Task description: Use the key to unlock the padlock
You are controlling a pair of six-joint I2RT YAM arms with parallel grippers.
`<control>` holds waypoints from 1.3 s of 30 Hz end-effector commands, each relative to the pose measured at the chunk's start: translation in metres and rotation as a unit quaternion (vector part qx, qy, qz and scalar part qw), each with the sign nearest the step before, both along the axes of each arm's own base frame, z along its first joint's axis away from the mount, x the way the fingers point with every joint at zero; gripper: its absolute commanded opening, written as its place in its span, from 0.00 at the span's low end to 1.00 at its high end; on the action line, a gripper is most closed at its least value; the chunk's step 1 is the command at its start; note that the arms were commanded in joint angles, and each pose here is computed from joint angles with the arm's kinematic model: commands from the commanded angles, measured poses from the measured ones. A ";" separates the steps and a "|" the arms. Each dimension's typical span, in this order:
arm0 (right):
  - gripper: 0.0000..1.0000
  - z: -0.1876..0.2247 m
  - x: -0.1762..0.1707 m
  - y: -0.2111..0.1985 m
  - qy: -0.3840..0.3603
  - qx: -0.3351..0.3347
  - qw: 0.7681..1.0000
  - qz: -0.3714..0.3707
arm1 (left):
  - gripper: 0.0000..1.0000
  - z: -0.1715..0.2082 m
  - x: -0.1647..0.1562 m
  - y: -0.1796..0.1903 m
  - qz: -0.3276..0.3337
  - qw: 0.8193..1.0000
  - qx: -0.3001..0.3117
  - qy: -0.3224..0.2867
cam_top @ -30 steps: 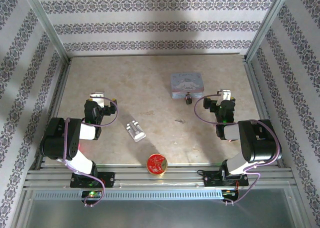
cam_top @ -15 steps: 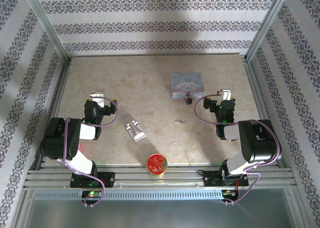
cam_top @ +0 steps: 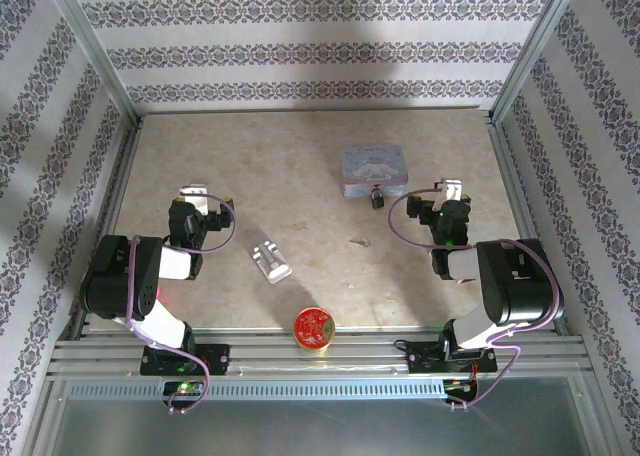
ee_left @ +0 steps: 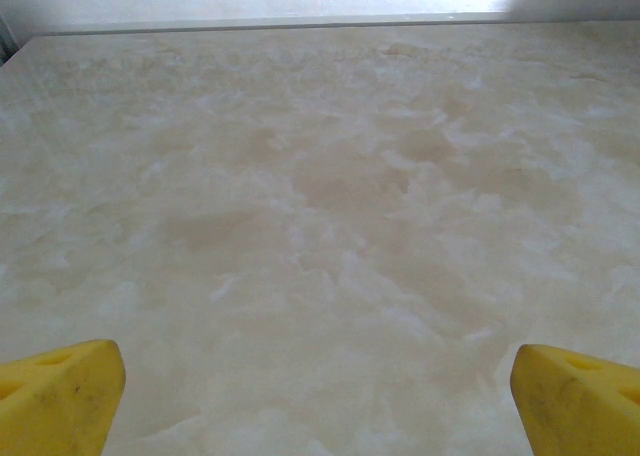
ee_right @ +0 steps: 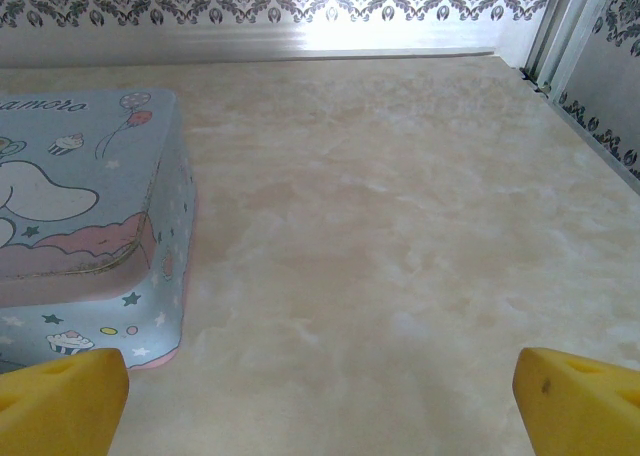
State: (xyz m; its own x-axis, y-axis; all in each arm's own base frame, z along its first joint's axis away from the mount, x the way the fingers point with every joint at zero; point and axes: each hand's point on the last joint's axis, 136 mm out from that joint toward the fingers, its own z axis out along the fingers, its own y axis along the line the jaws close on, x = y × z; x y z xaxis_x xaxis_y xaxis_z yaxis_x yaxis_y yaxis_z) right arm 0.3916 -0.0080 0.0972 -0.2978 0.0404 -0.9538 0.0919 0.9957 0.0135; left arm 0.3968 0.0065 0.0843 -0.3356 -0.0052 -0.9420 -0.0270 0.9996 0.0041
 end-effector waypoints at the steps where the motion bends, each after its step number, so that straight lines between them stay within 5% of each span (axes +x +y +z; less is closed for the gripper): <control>1: 0.98 0.012 0.005 0.000 -0.017 0.003 1.000 0.004 | 0.99 0.004 0.004 -0.002 -0.004 1.000 0.008 -0.002; 22: 0.98 0.048 -0.010 -0.012 -0.025 0.007 0.999 -0.034 | 0.99 0.034 -0.007 0.015 0.050 0.998 0.007 -0.022; 29: 0.98 0.049 -0.033 -0.019 0.041 0.025 0.996 -0.079 | 0.99 0.063 -0.024 0.030 0.099 0.994 -0.008 -0.051; 39: 0.98 0.050 -0.064 0.019 0.119 0.063 0.990 -0.042 | 0.99 0.092 -0.042 0.017 0.082 0.989 -0.094 -0.074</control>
